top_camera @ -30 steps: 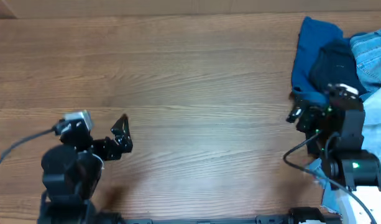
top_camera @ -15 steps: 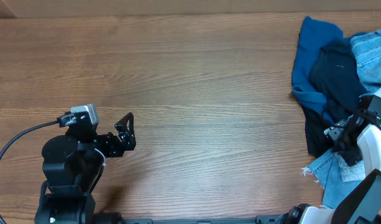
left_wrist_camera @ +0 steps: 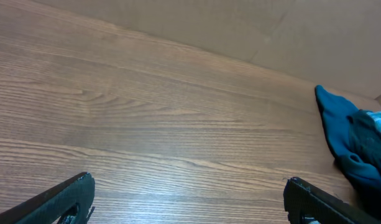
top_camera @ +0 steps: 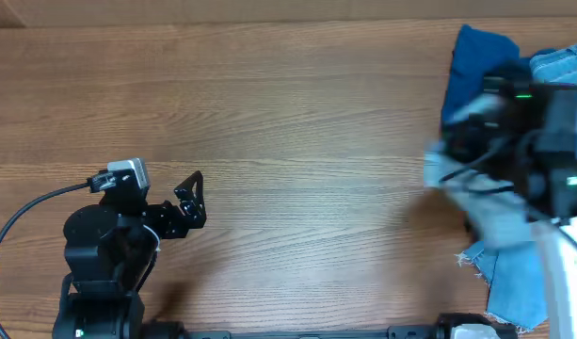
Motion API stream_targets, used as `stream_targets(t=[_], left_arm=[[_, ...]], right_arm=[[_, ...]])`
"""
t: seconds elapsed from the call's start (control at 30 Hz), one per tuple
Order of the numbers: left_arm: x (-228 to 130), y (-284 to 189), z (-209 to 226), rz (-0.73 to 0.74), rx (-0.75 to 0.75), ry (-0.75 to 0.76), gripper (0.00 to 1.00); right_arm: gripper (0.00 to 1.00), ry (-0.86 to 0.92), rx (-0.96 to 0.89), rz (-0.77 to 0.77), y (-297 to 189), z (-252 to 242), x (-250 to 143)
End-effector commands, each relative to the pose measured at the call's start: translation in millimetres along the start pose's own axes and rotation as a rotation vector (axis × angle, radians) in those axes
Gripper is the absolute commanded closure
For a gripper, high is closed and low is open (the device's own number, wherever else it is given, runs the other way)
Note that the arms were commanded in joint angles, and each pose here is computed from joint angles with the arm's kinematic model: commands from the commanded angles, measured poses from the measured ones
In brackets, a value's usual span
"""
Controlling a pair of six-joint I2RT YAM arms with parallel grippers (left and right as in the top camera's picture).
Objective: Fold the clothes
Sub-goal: 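Grasp the light-blue jeans from the pile with the right gripper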
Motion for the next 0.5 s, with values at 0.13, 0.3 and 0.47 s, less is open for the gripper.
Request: stream_targets(t=[0.13, 0.3, 0.47], left_arm=[[4.7, -4.8, -2.5, -0.005, -0.009, -0.004, 0.0], [3.1, -4.7, -2.1, 0.002, -0.006, -0.006, 0.0], [-6.2, -4.6, -0.1, 0.044, 0.002, -0.016, 0.0]], right_arm=[[0.58, -0.334, 0.303, 0.235, 127.1, 154.9, -82.5], [0.07, -0.378, 0.235, 0.165, 149.9, 144.6, -66.9], [0.0, -0.351, -0.244, 0.075, 110.8, 35.9, -21.9]])
Point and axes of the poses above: each gripper's point midway between its finger pads, its own y axis out along the fingers, its own z axis along the line the jaws close on, x = y × z, the point moved 3 cm from there along -y, back along the fingers, and after that the axes turned 5 degrees about y, right-handed, at the moved point
